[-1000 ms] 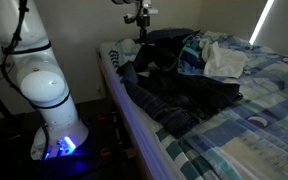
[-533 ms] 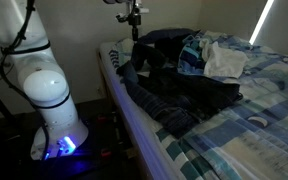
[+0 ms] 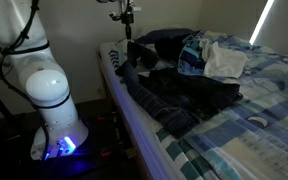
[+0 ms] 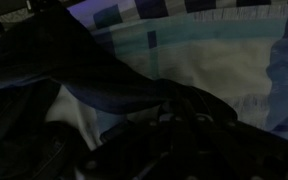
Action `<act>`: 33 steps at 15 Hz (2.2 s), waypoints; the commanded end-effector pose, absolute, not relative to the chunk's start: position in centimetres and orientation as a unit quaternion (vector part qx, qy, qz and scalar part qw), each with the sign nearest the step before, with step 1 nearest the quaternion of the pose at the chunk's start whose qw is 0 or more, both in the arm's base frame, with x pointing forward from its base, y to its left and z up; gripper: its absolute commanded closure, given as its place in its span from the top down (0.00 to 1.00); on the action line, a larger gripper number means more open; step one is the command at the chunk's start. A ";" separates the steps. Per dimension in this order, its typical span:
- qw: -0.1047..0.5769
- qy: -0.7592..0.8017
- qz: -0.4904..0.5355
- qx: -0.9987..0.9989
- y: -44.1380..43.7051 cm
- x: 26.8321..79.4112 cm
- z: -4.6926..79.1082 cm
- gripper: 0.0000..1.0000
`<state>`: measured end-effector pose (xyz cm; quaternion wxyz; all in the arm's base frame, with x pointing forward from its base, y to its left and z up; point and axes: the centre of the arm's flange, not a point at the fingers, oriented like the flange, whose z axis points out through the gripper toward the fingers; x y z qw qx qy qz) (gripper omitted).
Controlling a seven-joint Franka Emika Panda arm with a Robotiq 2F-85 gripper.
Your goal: Lay the blue jeans out on the bed
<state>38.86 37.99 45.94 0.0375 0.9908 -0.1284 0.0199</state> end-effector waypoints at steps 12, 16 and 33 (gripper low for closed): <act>0.037 -0.109 0.031 0.993 38.4 37.2 47.9 0.03; 0.038 -0.106 0.030 0.993 38.9 37.0 48.0 0.04; 0.097 0.100 0.008 0.990 53.2 36.5 46.1 0.03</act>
